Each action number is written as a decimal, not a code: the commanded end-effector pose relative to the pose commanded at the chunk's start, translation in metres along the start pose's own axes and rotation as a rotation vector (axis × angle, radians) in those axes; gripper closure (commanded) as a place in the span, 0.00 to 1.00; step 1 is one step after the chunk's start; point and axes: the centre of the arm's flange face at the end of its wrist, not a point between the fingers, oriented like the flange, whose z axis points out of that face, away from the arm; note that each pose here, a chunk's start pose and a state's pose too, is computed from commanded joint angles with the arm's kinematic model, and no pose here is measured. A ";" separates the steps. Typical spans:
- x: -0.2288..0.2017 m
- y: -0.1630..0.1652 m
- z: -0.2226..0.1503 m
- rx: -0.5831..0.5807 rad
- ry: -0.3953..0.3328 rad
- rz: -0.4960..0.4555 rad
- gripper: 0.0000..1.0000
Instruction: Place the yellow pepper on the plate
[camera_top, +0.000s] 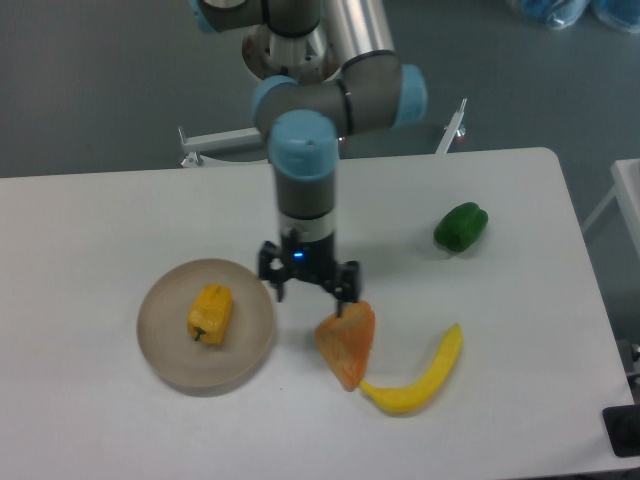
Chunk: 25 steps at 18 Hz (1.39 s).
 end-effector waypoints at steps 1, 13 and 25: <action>-0.016 0.006 -0.003 0.002 -0.013 0.011 0.00; -0.091 0.032 -0.010 -0.021 -0.083 0.177 0.00; -0.093 0.027 -0.004 -0.022 -0.083 0.207 0.00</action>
